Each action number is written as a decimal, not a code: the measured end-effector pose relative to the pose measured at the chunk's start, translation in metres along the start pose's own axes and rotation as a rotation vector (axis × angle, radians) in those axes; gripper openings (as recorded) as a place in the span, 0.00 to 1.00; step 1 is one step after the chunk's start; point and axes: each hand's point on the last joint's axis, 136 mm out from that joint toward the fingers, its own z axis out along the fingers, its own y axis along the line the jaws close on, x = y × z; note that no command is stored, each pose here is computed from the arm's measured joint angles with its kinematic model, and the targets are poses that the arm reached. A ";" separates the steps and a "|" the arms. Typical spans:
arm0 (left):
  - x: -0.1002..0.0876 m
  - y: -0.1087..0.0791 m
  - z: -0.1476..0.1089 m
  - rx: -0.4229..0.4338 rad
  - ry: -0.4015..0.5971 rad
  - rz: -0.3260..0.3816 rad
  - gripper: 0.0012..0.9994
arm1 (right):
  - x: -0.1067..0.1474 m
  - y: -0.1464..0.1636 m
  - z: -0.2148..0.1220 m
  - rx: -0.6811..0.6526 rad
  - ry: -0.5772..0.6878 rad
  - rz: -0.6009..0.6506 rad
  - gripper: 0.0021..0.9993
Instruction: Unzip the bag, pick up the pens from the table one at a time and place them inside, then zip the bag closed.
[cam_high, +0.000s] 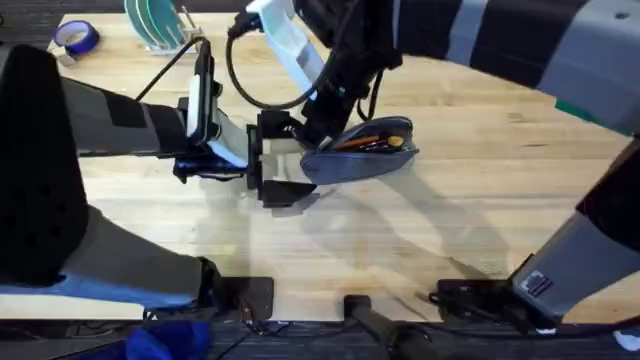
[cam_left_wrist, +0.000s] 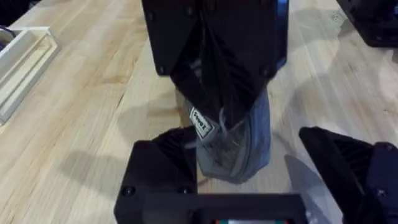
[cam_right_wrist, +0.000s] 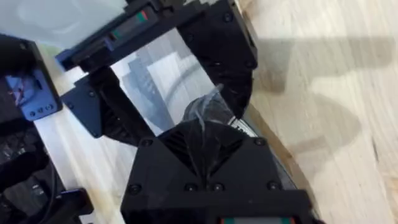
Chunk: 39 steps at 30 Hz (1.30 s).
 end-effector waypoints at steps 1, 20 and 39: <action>0.000 0.000 0.000 0.000 0.000 0.000 1.00 | 0.001 0.000 0.003 -0.001 -0.003 0.001 0.04; 0.000 0.000 0.000 -0.001 0.000 0.002 1.00 | 0.001 0.005 -0.003 0.043 -0.131 0.022 0.04; 0.000 0.000 0.000 -0.001 0.000 0.003 1.00 | 0.020 0.012 -0.019 0.150 -0.369 0.049 0.03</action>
